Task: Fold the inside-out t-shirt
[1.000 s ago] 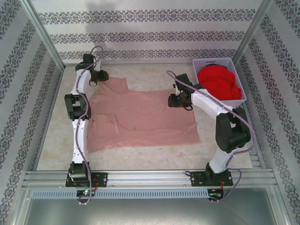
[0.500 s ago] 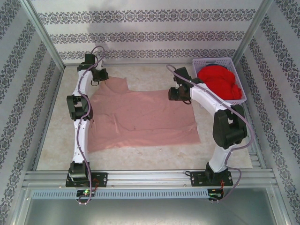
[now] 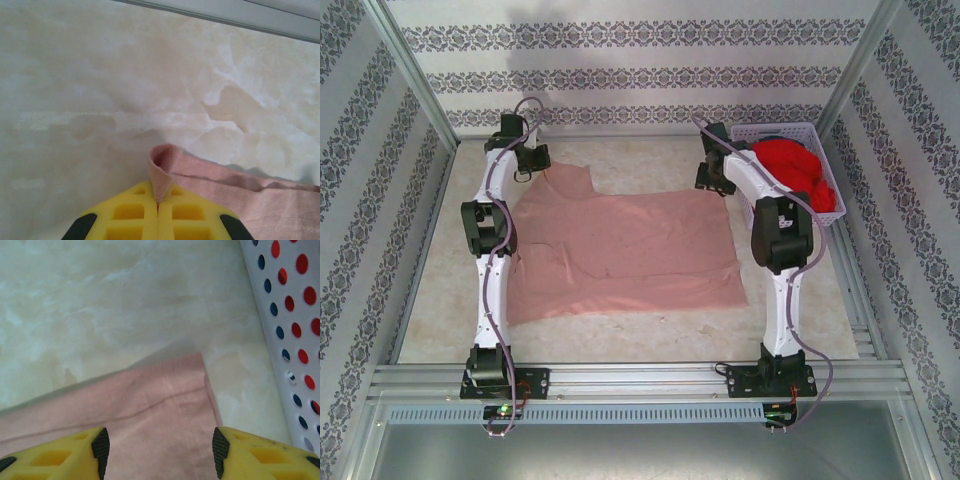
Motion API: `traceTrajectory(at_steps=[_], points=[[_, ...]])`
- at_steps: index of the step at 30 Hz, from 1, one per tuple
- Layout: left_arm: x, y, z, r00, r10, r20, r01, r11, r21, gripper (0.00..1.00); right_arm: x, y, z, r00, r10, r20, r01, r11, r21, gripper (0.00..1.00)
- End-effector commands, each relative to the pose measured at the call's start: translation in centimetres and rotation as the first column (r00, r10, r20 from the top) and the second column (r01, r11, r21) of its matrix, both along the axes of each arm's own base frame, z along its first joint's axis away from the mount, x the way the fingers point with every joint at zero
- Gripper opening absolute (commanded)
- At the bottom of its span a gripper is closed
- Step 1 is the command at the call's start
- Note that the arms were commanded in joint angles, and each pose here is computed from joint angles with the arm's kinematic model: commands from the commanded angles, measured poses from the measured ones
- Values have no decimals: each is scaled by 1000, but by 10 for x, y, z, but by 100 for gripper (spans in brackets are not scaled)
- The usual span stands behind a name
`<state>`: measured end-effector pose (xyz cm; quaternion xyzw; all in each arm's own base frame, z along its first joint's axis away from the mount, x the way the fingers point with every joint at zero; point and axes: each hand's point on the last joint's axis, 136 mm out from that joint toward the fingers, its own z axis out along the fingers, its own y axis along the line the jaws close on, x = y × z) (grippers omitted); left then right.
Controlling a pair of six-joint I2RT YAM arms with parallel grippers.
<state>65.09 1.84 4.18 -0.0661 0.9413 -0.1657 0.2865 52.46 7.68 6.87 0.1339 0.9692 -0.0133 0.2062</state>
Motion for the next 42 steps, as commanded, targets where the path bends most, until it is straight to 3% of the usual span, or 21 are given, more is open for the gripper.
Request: traceTrajectory(at_steps=[1,16,32,42], points=[[9,-4,49,995,-6,100,7,1000,-7,0,4,-11,-3,996,-82,-24,81,997,-8,59],[7,-7,55,994,-31,108,33,999,-14,0,16,-23,-36,984,-148,-98,145,989,-33,53],[5,-10,71,991,-45,129,47,999,-16,0,27,-30,-54,986,-124,-112,121,992,-33,15],[-5,-11,101,988,-44,148,47,999,-16,0,34,-21,-20,999,-40,-23,41,999,16,6]])
